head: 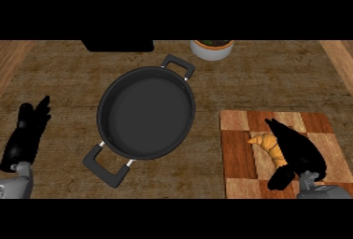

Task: Pick the croissant from the cutting board and place it in the pot

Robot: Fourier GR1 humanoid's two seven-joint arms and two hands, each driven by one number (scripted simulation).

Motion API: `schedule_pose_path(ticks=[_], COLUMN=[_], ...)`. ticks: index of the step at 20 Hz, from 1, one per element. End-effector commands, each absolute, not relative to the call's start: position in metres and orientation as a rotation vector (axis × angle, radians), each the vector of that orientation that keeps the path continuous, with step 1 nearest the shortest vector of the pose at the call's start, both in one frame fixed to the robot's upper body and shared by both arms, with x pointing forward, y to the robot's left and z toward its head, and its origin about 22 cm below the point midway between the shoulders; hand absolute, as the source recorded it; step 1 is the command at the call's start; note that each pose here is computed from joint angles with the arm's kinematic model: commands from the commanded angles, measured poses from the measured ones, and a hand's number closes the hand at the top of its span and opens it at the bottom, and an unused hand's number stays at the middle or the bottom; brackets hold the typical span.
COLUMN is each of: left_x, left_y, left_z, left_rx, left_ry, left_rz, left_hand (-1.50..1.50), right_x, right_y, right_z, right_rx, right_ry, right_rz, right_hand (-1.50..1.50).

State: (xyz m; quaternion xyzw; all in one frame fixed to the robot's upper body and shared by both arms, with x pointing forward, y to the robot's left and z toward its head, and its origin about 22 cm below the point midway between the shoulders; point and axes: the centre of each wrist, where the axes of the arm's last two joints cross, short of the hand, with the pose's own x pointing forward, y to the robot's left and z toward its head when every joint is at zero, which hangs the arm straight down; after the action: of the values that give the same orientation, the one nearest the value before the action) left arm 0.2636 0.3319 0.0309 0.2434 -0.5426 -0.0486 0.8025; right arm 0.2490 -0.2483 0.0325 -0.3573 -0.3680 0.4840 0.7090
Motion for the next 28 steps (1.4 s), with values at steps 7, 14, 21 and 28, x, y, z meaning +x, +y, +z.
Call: schedule_pose_path(ticks=[7, 14, 21, 28], left_x=[0.262, 0.258, 0.254, 0.258], left_y=[0.348, 0.326, 0.336, 0.322], left_z=[0.018, 0.041, 0.017, 0.028], left_rx=[0.522, 0.526, 0.533, 0.532], left_ry=[-1.176, -1.155, -1.162, -1.138], left_rz=[-0.105, -0.108, -0.113, -0.105], left_hand=[0.0, 0.0, 0.0, 0.0], right_x=[0.26, 0.264, 0.255, 0.217], right_y=[-0.25, -0.243, -0.246, -0.23], right_z=[0.011, 0.002, 0.011, 0.034], right_rx=[-0.773, -0.776, -0.924, -1.02], right_ry=[-0.817, -0.892, -0.979, -0.959], right_rz=[1.059, 1.09, 1.159, 1.052], right_hand=[-1.5, 1.5, 1.5, 1.5])
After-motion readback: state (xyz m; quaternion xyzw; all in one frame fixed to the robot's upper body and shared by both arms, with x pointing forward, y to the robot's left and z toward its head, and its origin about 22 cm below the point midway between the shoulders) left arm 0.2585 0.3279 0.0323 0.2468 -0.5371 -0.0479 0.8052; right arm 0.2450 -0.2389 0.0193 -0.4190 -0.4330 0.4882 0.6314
